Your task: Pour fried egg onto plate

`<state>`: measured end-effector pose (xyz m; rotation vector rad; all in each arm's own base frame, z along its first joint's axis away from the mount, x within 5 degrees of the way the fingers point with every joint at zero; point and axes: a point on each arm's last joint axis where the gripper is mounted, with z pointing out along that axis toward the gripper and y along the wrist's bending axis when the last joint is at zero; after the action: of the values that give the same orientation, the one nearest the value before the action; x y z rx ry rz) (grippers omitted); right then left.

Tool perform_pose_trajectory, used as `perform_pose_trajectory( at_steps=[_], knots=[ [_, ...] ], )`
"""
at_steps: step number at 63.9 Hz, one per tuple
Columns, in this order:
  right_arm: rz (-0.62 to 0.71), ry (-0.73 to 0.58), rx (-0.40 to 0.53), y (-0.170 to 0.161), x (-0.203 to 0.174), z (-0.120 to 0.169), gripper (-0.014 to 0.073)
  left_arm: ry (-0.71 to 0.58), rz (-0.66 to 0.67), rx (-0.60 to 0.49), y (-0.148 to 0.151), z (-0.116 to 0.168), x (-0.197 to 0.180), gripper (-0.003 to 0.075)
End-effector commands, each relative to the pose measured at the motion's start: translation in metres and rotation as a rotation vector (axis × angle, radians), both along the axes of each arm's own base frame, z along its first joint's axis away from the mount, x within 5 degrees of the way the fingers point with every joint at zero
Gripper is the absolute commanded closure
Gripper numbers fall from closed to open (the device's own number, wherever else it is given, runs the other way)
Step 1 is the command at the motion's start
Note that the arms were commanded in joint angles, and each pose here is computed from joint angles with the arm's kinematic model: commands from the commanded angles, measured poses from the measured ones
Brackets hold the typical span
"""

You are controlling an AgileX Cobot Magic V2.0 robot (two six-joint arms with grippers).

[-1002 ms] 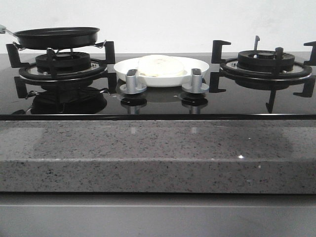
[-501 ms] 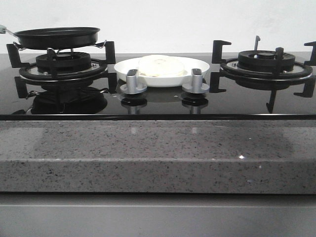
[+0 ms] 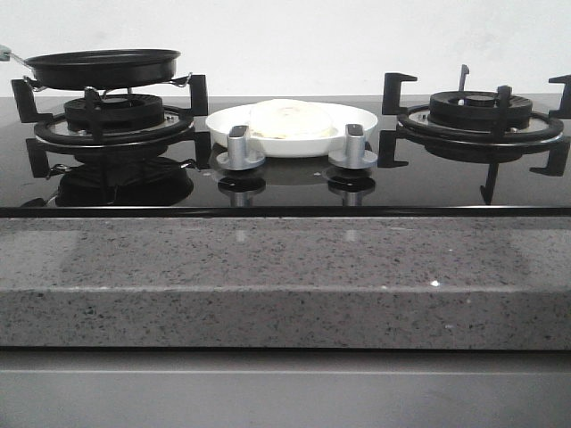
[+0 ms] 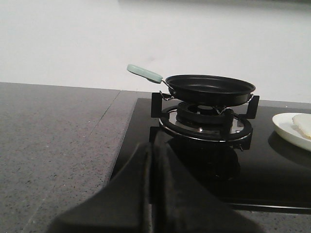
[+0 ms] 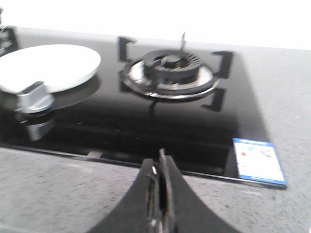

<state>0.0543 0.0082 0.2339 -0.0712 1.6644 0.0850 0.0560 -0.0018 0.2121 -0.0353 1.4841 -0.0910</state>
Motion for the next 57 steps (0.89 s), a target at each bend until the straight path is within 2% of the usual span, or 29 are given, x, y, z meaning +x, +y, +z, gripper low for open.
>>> perform_pose_trajectory(
  at_steps=[1,10,49,57],
  knots=[
    [-0.059,-0.157,0.014,-0.005,0.000,-0.002,0.0663,-0.089,0.002,-0.005,0.000,0.006,-0.002,0.0741],
    [-0.078,-0.155,0.022,-0.007,0.001,-0.029,0.0663,-0.089,0.002,-0.005,0.000,0.006,-0.002,0.0741],
    [-0.050,-0.151,0.017,-0.005,0.001,-0.030,0.0663,-0.087,0.002,-0.005,0.000,0.006,-0.002,0.0741],
    [-0.067,-0.205,0.064,-0.007,0.000,-0.025,0.0663,-0.087,0.002,-0.005,0.000,0.006,-0.002,0.0741]
  ],
)
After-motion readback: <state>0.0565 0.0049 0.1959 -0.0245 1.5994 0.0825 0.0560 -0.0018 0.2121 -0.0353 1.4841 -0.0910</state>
